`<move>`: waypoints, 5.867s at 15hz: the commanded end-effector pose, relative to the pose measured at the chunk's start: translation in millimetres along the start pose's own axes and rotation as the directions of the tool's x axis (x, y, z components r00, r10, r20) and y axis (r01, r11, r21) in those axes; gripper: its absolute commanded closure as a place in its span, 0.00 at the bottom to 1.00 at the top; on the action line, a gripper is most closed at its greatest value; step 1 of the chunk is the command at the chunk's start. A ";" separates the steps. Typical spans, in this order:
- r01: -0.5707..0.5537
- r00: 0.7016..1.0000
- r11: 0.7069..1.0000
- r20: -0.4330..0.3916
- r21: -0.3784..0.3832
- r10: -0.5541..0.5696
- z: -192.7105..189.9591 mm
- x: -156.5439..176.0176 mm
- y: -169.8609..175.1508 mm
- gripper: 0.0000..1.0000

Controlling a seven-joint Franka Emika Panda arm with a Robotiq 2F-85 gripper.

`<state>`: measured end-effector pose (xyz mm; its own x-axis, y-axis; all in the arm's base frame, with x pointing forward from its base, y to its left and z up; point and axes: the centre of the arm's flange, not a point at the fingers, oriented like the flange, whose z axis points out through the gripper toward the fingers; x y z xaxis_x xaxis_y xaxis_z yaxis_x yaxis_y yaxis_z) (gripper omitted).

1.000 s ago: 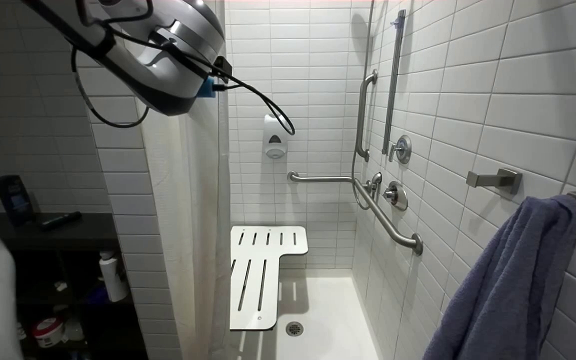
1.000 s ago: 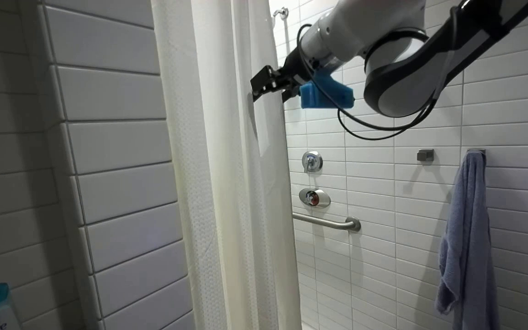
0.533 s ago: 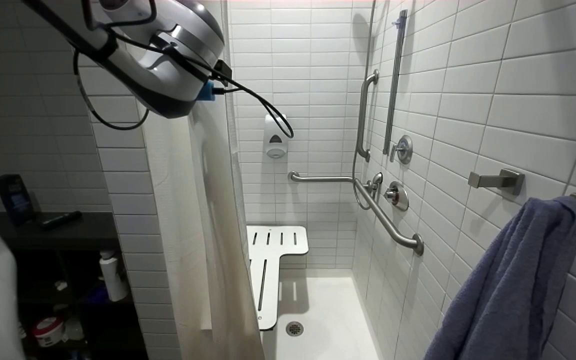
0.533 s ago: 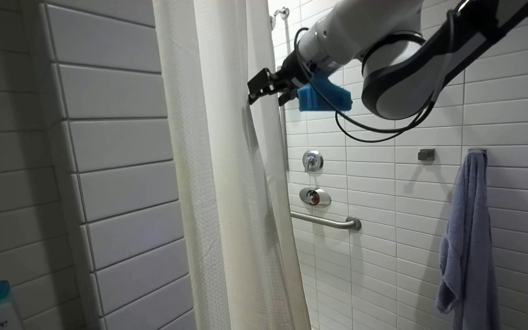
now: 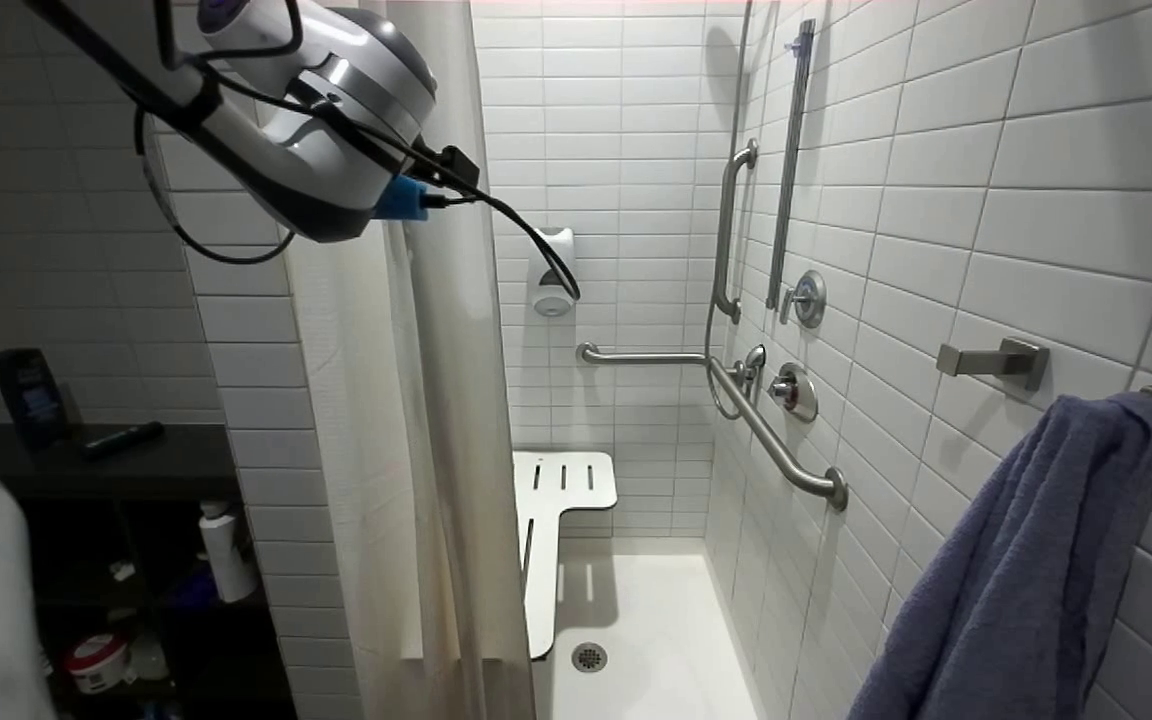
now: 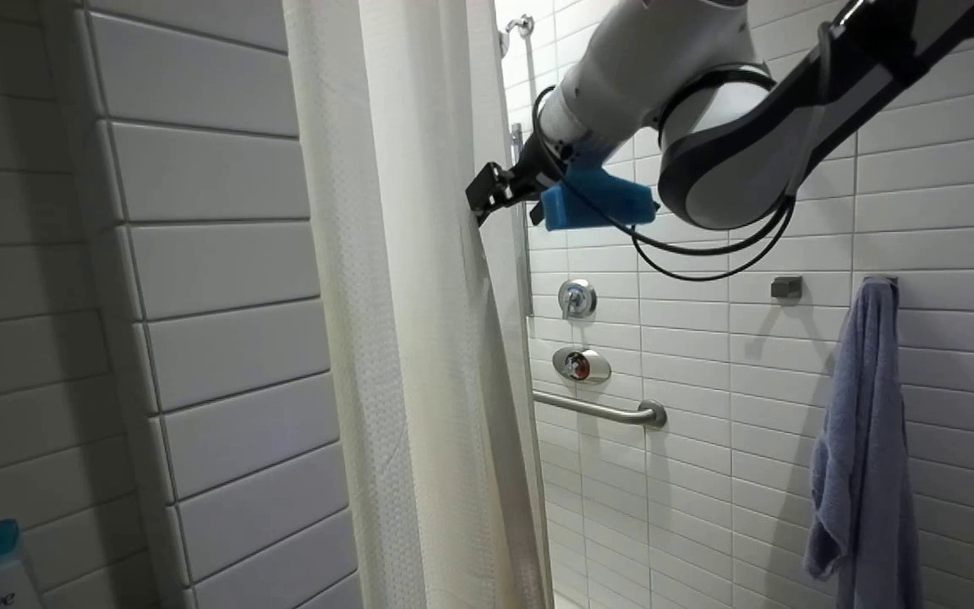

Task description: Move the shower curtain to the left

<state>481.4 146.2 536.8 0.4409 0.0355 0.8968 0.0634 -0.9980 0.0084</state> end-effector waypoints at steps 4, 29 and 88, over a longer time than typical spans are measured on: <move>-0.101 0.995 0.985 -0.016 -0.143 0.100 14.4 17.5 10.2 0.00; -0.043 0.999 0.995 -0.009 -0.087 0.043 79.4 34.2 -45.2 0.81; 0.503 0.835 0.686 -0.093 0.525 -0.542 0.9 -88.0 -135.8 1.00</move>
<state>444.1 257.9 455.4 0.2518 0.5490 0.7970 0.7130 -0.6621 0.2308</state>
